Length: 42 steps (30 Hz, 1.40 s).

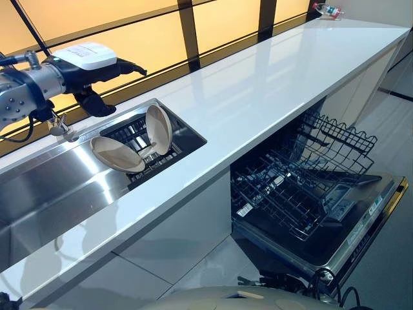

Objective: Pick up plates and place into dishwasher.

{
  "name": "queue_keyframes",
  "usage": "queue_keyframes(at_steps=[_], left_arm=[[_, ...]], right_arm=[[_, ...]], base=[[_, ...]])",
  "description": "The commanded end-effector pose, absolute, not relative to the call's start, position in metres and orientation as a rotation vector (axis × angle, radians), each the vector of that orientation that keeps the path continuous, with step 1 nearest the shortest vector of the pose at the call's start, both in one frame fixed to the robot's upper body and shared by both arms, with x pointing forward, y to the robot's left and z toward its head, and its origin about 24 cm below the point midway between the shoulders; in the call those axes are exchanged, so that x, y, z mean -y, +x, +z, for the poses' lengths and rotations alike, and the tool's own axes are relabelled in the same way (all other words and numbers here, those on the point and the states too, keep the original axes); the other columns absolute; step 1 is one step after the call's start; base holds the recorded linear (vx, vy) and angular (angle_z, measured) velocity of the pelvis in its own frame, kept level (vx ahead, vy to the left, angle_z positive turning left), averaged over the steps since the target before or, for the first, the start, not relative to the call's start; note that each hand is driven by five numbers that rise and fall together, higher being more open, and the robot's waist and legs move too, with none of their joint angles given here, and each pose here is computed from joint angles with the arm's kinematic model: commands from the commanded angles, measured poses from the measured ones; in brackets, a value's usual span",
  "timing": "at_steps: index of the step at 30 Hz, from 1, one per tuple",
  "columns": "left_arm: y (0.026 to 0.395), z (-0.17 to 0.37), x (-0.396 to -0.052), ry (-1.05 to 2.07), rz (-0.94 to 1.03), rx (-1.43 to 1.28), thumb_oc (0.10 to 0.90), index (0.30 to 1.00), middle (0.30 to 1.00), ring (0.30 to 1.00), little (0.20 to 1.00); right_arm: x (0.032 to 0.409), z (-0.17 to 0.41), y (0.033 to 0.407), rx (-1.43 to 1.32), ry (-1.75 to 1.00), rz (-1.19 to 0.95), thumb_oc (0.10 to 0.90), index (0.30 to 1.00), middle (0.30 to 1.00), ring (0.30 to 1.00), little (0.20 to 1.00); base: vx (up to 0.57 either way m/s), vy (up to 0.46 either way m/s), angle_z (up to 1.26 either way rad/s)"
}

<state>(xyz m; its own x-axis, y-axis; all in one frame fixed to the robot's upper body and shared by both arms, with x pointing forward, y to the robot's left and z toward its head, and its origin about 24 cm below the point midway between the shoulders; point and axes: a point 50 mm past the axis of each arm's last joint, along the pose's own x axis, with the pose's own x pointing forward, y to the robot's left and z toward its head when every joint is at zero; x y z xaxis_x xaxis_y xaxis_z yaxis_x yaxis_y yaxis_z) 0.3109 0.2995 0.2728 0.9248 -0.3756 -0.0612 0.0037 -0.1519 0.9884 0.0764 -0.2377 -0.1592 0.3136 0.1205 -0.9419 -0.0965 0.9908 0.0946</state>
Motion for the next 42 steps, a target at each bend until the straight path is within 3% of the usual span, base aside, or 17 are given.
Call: queue_keyframes(at_steps=[1, 16, 42], left_arm=[[0.277, 0.354, -0.348, 1.687, 0.126, 0.418, 0.800, 0.900, 0.900, 0.900, 0.900], [0.267, 0.325, -0.365, 1.778, 0.107, 0.340, 0.800, 0.900, 0.900, 0.900, 0.900], [0.272, 0.293, -0.361, 1.841, -0.039, 0.240, 0.800, 0.900, 0.900, 0.900, 0.900]], right_arm=[[0.224, -0.163, 0.068, -1.260, 0.025, 0.220, 0.800, 0.900, 0.900, 0.900, 0.900], [0.229, -0.162, 0.068, -1.266, 0.014, 0.221, 0.800, 0.900, 0.900, 0.900, 0.900], [0.232, -0.161, 0.067, -1.265, 0.014, 0.212, 0.800, 0.900, 0.900, 0.900, 0.900]], base=[[0.01, 0.013, 0.04], [0.00, 0.001, 0.01], [0.00, 0.000, 0.00]])
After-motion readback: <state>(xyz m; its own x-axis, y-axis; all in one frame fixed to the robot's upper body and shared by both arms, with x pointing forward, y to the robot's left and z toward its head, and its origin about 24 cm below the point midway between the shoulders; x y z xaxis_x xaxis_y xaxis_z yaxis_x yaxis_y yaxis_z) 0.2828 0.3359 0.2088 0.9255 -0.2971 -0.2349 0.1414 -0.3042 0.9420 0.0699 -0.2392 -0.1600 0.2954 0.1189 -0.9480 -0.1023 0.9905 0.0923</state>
